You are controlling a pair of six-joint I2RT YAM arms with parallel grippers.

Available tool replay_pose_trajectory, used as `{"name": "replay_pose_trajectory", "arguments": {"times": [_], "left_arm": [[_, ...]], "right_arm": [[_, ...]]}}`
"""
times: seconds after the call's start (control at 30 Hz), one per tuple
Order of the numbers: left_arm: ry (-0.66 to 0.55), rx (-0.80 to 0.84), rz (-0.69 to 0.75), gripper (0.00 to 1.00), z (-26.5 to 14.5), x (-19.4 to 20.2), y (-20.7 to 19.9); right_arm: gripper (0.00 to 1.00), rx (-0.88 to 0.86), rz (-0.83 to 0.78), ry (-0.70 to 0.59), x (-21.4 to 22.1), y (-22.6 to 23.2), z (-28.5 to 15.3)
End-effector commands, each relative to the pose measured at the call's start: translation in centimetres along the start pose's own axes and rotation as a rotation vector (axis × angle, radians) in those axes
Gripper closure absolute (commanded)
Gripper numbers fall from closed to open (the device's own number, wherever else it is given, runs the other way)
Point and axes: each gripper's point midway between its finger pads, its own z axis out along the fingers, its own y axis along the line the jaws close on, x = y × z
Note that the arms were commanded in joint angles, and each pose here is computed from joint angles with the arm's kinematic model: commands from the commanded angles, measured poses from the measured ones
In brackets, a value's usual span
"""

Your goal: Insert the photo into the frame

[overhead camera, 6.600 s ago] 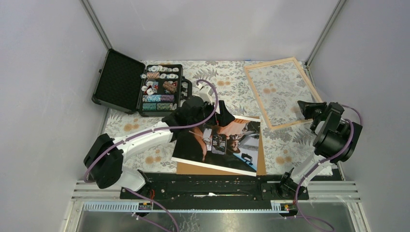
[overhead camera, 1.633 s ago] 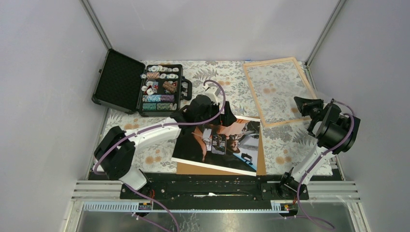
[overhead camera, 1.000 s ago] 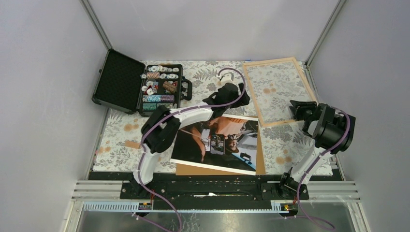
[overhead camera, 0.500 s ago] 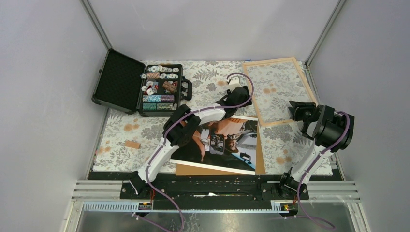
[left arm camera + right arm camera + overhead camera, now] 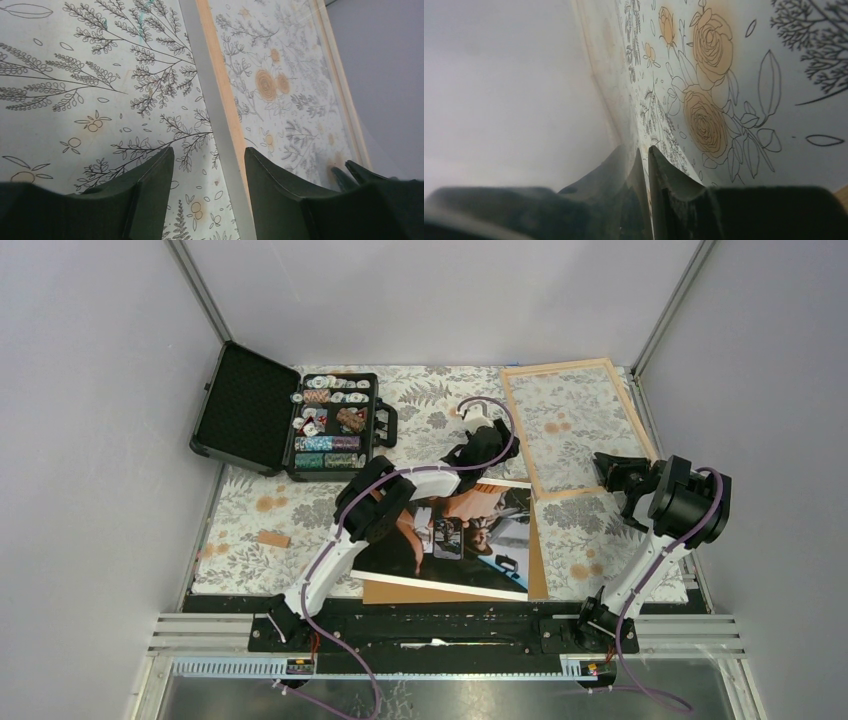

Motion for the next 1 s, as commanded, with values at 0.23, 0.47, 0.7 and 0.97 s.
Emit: {"name": "replay_pose_trajectory", "arguments": {"times": [0.23, 0.47, 0.7, 0.97], "left_arm": [[-0.044, 0.098, -0.078, 0.43, -0.4, -2.1, -2.6], [-0.052, 0.09, -0.086, 0.44, -0.7, -2.1, -2.0], [-0.09, 0.134, 0.003, 0.43, -2.0, -4.2, -3.0], [-0.13, 0.155, 0.063, 0.4, -3.2, -5.6, -3.5]], "right_arm": [[0.82, -0.042, -0.031, 0.065, 1.2, 1.0, 0.1], [0.6, -0.005, -0.068, 0.072, 1.1, 0.3, 0.1], [0.37, 0.159, -0.16, 0.032, 0.4, -0.9, -1.0], [0.19, 0.313, -0.22, 0.028, 1.1, -2.3, -3.9]]}}
